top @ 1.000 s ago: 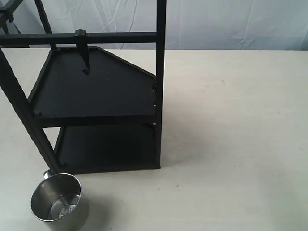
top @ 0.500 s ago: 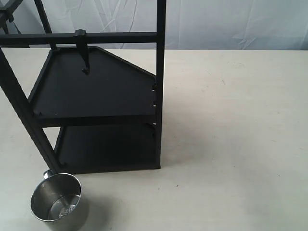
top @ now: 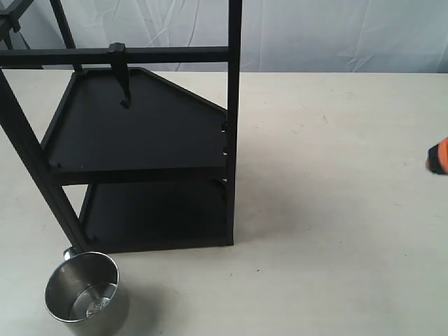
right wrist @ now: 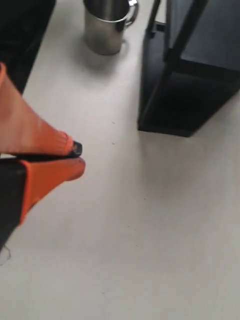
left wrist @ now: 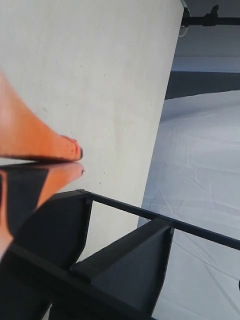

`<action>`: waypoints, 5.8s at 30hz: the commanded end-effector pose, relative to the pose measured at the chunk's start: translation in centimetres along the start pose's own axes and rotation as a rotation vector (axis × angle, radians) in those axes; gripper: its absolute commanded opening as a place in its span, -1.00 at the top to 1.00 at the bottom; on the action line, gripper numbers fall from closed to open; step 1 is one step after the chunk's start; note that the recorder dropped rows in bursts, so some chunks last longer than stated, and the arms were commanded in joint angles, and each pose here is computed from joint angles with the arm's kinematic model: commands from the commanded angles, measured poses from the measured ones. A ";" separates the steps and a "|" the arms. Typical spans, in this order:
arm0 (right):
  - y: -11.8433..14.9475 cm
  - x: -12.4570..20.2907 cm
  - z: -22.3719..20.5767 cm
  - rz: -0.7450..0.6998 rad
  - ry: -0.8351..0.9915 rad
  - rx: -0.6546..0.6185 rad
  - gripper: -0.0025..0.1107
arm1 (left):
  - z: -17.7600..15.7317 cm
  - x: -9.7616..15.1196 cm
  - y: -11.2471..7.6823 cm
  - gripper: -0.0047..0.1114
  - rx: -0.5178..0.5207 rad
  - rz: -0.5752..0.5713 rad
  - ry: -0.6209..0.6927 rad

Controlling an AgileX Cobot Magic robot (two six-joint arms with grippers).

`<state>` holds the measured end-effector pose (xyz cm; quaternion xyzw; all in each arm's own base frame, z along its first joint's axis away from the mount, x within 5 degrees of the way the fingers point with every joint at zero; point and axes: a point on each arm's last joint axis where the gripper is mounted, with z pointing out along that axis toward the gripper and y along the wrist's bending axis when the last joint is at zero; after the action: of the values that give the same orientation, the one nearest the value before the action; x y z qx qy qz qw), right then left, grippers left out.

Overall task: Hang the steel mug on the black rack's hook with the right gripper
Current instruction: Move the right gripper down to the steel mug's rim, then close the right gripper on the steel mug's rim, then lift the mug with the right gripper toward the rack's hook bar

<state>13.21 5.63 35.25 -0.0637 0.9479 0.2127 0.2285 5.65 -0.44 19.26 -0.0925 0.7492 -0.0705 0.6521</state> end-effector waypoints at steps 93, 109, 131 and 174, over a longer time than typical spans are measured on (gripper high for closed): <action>18.0 5.2 29.2 0.107 0.478 -0.193 0.97 | 0.0 -0.1 0.0 0.89 0.000 -0.011 -0.014; 18.7 4.5 26.8 0.076 0.479 -0.241 0.97 | 0.0 -0.1 0.0 0.89 0.000 -0.011 -0.014; 19.9 2.5 13.9 -0.090 0.409 -0.487 0.97 | 0.0 -0.1 0.0 0.89 0.000 -0.011 -0.014; 13.3 3.0 10.2 0.386 -0.067 -0.608 0.97 | 0.0 -0.1 0.0 0.89 0.001 -0.013 -0.014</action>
<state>11.55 22.43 29.91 0.0456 0.8419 0.5128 0.1616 5.65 -0.44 19.26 -0.0925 0.7492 -0.0705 0.6521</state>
